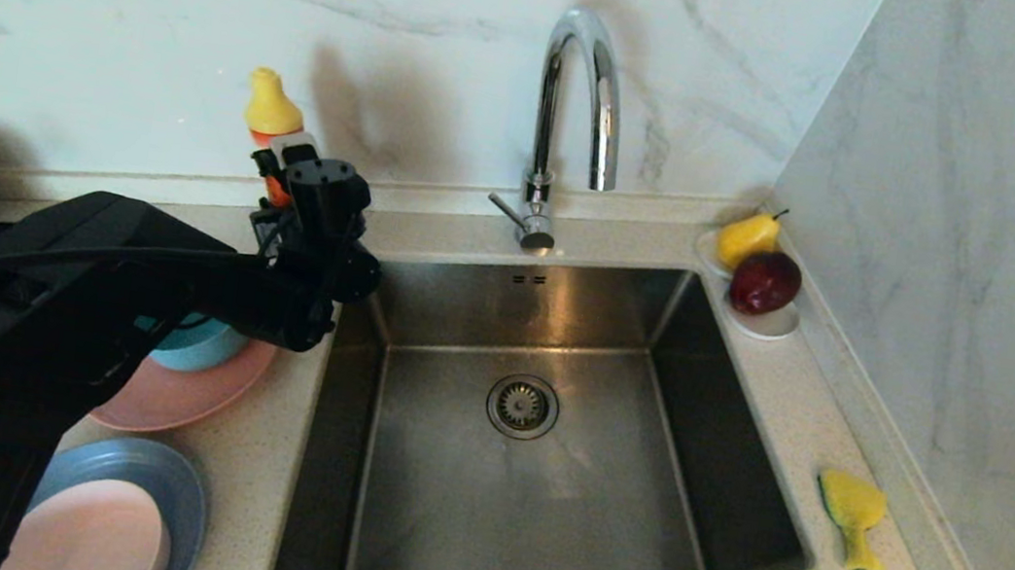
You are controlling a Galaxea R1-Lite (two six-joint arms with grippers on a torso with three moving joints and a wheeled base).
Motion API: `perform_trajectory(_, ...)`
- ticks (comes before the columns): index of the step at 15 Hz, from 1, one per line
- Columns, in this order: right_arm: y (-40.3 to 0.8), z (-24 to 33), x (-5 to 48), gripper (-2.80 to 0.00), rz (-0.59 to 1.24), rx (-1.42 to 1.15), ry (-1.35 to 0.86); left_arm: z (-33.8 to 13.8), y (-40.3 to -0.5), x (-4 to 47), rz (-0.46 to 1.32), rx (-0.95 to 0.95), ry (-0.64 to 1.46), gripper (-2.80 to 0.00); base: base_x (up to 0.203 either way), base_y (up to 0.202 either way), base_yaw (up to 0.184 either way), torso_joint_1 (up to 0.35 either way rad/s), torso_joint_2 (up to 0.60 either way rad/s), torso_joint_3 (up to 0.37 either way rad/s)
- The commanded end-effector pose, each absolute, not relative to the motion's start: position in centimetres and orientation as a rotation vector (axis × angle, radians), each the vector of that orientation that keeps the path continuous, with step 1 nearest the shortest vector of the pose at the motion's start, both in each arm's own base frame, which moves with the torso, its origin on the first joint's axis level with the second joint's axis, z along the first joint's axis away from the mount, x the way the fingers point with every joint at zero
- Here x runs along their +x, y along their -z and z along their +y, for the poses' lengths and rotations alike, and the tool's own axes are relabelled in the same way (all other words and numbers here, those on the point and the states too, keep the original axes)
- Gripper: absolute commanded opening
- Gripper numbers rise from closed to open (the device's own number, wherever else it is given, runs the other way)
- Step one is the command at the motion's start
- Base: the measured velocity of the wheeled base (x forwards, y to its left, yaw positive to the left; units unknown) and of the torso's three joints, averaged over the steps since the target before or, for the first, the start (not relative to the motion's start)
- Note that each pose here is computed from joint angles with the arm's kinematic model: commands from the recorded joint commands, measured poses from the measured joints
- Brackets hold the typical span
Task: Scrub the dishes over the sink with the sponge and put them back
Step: Place the dish soap on the table
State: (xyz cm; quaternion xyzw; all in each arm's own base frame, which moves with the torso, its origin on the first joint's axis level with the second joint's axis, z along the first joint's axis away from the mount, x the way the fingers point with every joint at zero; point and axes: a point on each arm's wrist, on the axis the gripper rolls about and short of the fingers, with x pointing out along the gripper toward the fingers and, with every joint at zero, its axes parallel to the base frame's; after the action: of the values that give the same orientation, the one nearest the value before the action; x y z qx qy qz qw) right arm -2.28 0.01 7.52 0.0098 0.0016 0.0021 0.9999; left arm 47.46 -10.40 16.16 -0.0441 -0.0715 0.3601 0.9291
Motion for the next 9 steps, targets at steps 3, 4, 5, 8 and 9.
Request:
perform_trajectory(3, -7.53, 0.01, -2.29, -2.8, 0.0, 0.02, -0.005, -10.49, -14.65, 47.94, -0.129, -0.082, -0.761, -2.8, 0.0, 0.0, 0.0, 0.0, 0.0, 0.0)
perform_trajectory(4, -7.52, 0.01, -2.29, -2.8, 0.001, 0.02, -0.005, -10.43, -14.65, 47.96, -0.133, -0.085, -0.763, -2.8, 0.0, 0.0, 0.0, 0.0, 0.0, 0.0)
perform_trajectory(5, -7.52, 0.01, -2.29, -2.8, 0.001, 0.02, -0.005, -10.44, -14.61, 47.99, -0.133, -0.085, -0.763, -2.8, 0.0, 0.0, 0.0, 0.0, 0.0, 0.0)
perform_trajectory(8, -7.53, 0.01, -2.29, -2.8, 0.0, 0.02, -0.006, -10.16, -14.67, 48.13, -0.136, -0.084, -0.77, -2.8, 0.0, 0.0, 0.0, 0.0, 0.0, 0.0)
perform_trajectory(9, -7.53, 0.01, -2.29, -2.8, 0.0, 0.02, -0.006, -10.1, -14.85, 48.19, -0.141, -0.087, -0.77, -2.8, 0.0, 0.0, 0.0, 0.0, 0.0, 0.0)
